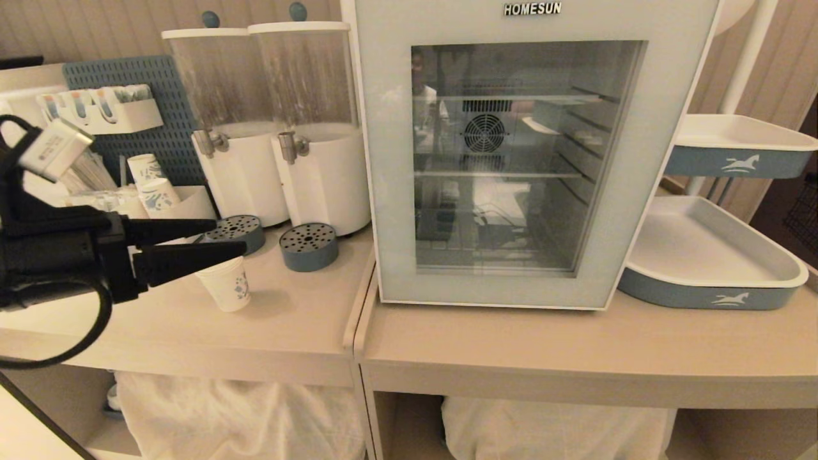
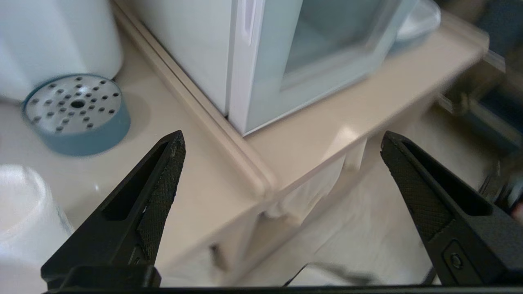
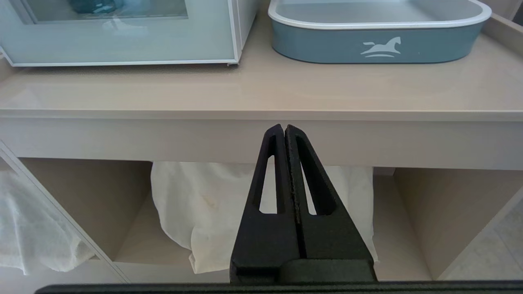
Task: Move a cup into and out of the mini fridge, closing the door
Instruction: Open the freezer door
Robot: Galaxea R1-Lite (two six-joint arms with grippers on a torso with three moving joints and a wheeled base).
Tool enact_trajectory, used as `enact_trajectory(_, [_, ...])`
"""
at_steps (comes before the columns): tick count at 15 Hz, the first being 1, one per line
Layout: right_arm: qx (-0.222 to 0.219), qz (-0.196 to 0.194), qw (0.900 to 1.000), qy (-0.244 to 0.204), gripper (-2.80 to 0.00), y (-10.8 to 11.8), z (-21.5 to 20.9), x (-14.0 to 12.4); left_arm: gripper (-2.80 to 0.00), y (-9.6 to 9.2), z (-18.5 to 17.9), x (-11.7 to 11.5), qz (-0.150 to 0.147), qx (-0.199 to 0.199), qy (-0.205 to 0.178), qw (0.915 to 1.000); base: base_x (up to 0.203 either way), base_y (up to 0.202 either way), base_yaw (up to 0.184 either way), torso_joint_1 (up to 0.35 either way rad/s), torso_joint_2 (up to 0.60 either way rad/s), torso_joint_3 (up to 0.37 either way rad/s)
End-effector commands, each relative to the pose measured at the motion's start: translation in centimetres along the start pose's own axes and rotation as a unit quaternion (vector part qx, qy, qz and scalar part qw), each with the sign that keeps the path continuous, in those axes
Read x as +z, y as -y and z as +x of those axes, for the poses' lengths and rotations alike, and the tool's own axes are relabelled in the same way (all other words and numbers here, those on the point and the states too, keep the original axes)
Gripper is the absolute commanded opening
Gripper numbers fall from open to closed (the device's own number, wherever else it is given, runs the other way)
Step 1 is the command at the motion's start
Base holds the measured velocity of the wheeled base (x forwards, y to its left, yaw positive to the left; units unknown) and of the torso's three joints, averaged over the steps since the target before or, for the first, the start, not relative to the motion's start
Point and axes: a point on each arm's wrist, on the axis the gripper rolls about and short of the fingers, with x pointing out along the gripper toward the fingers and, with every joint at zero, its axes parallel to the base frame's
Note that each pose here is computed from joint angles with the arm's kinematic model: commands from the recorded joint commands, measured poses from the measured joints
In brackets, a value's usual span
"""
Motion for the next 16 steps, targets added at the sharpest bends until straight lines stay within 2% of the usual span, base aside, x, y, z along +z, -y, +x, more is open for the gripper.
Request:
enact_trajectory(1, [0.0,0.0,1.0,-0.001,-2.8,0.0,0.0,0.0,0.0,-3.3,2.5,-0.8,0.001,-0.025,-0.022,0.9995,0.0,0.0,0.0,0.0,0.0,0.0])
enact_trajectory(4, [0.0,-0.001,1.0,0.0,-2.8,0.0,0.0,0.0,0.0,-5.5,4.6,0.2,0.012,-0.05,-0.015,0.9986,0.0,0.0,0.0,0.0,0.0,0.0])
enact_trajectory(5, [0.0,-0.001,1.0,-0.001,-2.8,0.0,0.0,0.0,0.0,-5.7,5.5,0.5,0.018,-0.064,-0.013,0.9977,0.0,0.0,0.0,0.0,0.0,0.0])
enact_trajectory(9, [0.0,0.0,1.0,-0.001,-2.8,0.0,0.0,0.0,0.0,-5.5,8.8,0.7,0.063,-0.13,0.023,0.9893,0.0,0.0,0.0,0.0,0.0,0.0])
enact_trajectory(10, [0.0,-0.001,1.0,-0.001,-2.8,0.0,0.0,0.0,0.0,-4.9,9.8,0.7,0.065,-0.154,0.031,0.9855,0.0,0.0,0.0,0.0,0.0,0.0])
enact_trajectory(13, [0.0,-0.001,1.0,-0.001,-2.8,0.0,0.0,0.0,0.0,-4.7,11.2,0.6,0.057,-0.172,0.034,0.9828,0.0,0.0,0.0,0.0,0.0,0.0])
enact_trajectory(16, [0.0,0.0,1.0,-0.001,-2.8,0.0,0.0,0.0,0.0,-4.9,12.7,0.9,0.069,-0.186,0.044,0.9791,0.0,0.0,0.0,0.0,0.0,0.0])
